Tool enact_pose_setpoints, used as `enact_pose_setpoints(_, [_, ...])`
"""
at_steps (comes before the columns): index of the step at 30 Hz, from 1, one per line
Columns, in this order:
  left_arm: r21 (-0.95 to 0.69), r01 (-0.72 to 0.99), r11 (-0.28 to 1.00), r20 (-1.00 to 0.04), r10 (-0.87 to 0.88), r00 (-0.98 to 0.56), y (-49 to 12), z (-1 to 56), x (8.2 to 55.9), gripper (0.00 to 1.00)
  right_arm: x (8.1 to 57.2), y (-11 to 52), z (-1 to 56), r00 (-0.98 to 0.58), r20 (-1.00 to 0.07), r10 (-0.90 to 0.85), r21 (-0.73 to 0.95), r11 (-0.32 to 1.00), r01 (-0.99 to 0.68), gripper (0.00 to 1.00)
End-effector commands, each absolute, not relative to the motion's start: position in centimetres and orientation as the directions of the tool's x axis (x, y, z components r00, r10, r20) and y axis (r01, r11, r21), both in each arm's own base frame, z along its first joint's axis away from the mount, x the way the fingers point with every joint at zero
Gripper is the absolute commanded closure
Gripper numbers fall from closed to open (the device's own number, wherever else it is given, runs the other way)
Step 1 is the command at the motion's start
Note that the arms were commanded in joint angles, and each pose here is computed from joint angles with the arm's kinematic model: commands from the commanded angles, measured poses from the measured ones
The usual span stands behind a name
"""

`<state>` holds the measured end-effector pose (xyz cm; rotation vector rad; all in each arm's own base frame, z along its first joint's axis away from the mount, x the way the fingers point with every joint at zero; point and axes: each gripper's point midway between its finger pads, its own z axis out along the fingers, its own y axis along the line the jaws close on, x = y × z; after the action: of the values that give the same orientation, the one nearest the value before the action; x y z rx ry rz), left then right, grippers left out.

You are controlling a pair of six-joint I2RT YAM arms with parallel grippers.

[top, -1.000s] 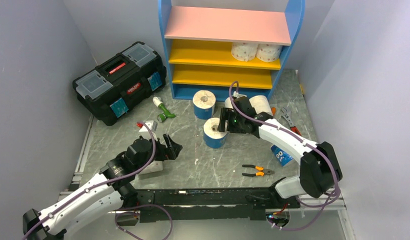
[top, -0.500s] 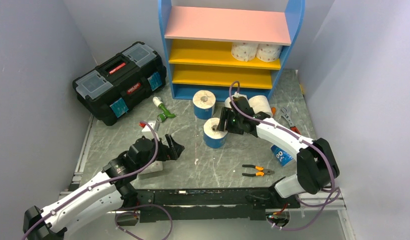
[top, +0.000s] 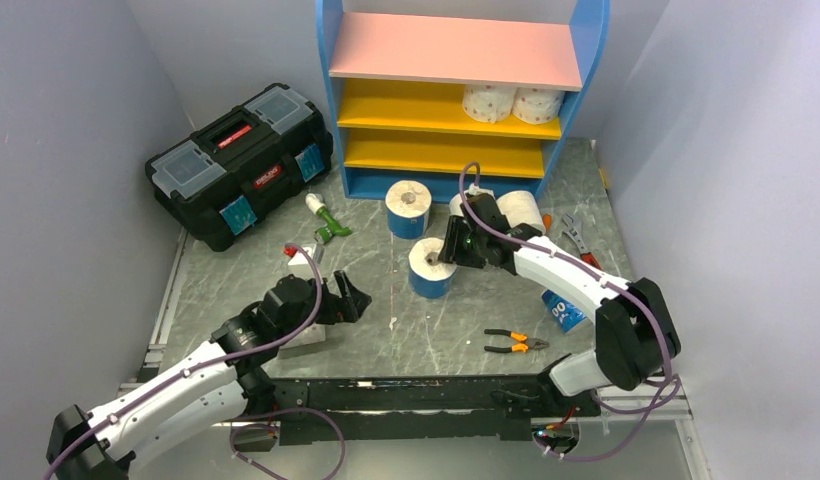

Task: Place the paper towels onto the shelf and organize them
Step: Adjust the paper towel at the center of the board.

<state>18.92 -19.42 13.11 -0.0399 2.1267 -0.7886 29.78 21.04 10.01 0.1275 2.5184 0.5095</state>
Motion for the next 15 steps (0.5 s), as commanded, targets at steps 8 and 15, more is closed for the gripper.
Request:
enact_pose_setpoints(8, [-0.587,0.275,0.761,-0.700,-0.306,-0.646,-21.3,13.9,19.5,0.02,25.8,18.0,12.0,-0.841,-0.540,-0.044,0.210,0.960,-0.185,0.55])
enact_pose_setpoints(15, [-0.597,0.298,0.745,-0.691,-0.288,-0.664,-22.4,13.9,19.6,0.02,24.6,17.0,11.5,-0.852,-0.524,0.007,0.218,0.968,-0.126,0.38])
